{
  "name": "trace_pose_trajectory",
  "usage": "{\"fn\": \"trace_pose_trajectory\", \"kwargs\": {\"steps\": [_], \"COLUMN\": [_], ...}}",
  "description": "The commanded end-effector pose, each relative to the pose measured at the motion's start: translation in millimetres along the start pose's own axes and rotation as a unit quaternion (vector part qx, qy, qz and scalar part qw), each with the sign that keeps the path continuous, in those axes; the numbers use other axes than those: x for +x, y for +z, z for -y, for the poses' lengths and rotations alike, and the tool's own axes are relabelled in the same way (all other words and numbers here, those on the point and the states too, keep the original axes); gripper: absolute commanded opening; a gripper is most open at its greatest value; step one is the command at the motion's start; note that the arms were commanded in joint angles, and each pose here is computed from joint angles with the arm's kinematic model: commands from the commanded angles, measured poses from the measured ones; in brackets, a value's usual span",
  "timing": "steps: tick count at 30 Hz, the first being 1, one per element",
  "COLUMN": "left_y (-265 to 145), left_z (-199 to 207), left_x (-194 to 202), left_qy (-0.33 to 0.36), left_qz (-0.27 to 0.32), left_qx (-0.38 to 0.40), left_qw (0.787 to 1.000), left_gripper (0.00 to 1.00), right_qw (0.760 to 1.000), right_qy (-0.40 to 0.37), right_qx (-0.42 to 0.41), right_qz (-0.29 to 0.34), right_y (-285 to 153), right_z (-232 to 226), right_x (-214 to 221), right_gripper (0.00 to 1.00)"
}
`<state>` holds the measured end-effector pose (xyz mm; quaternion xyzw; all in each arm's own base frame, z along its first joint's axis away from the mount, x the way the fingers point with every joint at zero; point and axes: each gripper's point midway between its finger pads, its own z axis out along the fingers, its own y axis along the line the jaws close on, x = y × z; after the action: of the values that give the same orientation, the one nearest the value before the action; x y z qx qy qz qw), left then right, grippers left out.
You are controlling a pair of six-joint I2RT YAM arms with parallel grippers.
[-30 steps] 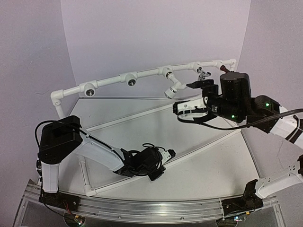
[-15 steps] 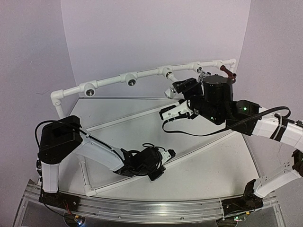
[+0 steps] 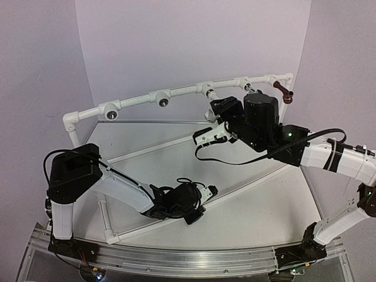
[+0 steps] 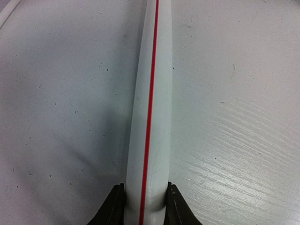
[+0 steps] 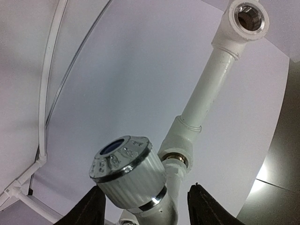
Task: Install the water faucets
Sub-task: Screw the water faucet onto the adaptor.
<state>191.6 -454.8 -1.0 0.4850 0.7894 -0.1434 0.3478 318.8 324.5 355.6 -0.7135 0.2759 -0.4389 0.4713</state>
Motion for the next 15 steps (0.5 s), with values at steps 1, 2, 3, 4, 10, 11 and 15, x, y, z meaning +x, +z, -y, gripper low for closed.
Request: {"fn": "trace_pose_trajectory", "kwargs": {"steps": [1,2,3,4,10,11,15], "left_y": [2.9,3.0,3.0,3.1,3.3,3.3,3.2], "left_z": [-4.2,-4.4,-4.4,-4.1,-4.0,-4.2,-4.4], "left_x": [179.5,179.2,179.3,178.8,178.3,178.5,178.8], "left_qy": [-0.035,-0.036,-0.036,-0.036,-0.036,-0.036,-0.035], "left_qz": [-0.266,-0.266,-0.266,-0.266,-0.265,-0.265,-0.265], "left_qx": [-0.015,-0.015,-0.015,-0.014,-0.014,-0.015,-0.015], "left_qw": [0.963,0.963,0.963,0.963,0.963,0.963,0.963], "left_gripper": [0.0,0.0,0.0,0.0,0.0,0.0,0.0], "right_qw": [0.999,0.999,0.999,0.999,0.998,0.998,0.995], "right_qy": [0.016,0.015,0.015,0.015,0.03,0.036,0.065], "right_qx": [0.035,0.035,0.035,0.034,0.042,0.049,0.068], "right_qz": [-0.022,-0.021,-0.02,-0.02,-0.028,-0.031,-0.034], "right_y": [3.3,3.7,4.3,5.5,13.5,14.2,15.7], "right_z": [15.3,14.4,14.0,13.0,10.9,12.5,16.6], "right_x": [14.5,14.0,13.7,13.6,14.4,15.0,15.1], "right_gripper": [0.6,0.6,0.59,0.57,0.48,0.46,0.4]}}
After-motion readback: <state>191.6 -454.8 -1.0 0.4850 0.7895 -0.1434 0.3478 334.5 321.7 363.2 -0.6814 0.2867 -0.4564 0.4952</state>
